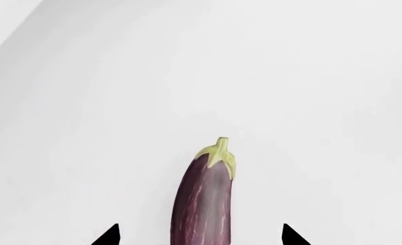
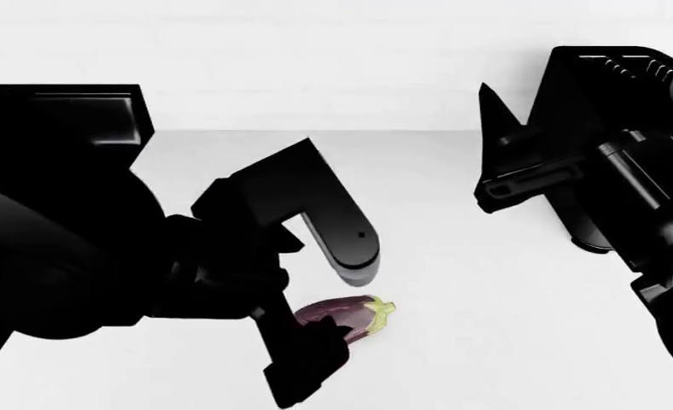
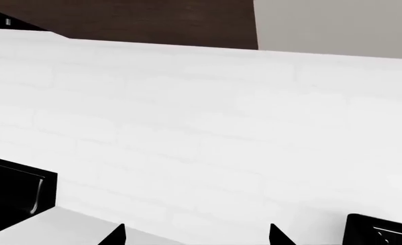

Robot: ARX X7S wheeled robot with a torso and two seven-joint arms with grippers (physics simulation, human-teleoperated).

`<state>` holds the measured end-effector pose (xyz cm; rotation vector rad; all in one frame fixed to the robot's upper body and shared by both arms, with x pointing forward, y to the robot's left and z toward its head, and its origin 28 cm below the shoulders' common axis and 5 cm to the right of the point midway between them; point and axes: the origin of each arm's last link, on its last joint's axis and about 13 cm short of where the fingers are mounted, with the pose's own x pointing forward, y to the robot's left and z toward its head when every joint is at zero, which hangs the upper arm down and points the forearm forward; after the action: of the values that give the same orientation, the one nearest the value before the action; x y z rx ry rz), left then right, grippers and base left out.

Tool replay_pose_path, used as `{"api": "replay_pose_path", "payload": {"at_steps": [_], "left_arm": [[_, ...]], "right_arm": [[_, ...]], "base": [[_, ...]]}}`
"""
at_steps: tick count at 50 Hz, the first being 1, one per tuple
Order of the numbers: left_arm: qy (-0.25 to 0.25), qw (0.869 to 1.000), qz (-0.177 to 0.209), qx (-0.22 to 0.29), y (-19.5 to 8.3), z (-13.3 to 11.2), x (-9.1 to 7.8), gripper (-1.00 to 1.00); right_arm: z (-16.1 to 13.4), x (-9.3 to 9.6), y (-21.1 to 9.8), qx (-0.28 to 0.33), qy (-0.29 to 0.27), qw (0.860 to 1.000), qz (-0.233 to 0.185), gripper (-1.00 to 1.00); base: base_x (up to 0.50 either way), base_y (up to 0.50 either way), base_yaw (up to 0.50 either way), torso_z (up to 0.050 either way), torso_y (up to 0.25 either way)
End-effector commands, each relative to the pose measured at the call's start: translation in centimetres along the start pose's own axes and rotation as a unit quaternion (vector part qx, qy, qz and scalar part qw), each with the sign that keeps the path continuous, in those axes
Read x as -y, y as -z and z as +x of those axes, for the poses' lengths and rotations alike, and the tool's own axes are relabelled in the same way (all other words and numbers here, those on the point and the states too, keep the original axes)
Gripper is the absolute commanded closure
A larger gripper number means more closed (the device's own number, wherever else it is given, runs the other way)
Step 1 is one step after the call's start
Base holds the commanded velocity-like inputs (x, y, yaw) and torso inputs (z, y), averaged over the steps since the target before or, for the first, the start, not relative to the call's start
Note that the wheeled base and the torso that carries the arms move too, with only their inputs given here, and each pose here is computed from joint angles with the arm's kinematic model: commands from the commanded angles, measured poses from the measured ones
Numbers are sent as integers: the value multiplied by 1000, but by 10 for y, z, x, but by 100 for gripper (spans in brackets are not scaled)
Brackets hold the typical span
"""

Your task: Pick the eggplant, corn from the counter and place them in the cabinet. Then close the cabinet.

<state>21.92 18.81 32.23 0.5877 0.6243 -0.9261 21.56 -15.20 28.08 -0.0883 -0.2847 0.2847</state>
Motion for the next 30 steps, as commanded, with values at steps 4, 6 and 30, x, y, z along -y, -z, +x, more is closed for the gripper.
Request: {"api": "replay_pose_path", "payload": {"at_steps": [4, 6, 30], "left_arm": [[-17, 1000, 1, -21, 9, 16, 0, -100], [-18, 1000, -1, -25, 10, 18, -1, -100], [-1, 999, -11, -48, 26, 41, 3, -100]], "right_arm": [[0, 0, 2, 0, 1, 1000, 2, -100], [0, 0, 2, 0, 1, 1000, 2, -100], [-1, 1, 2, 1, 4, 1000, 4, -100]], "base": [[0, 0, 0, 0, 0], [0, 0, 0, 0, 0], [0, 0, 0, 0, 0]]}}
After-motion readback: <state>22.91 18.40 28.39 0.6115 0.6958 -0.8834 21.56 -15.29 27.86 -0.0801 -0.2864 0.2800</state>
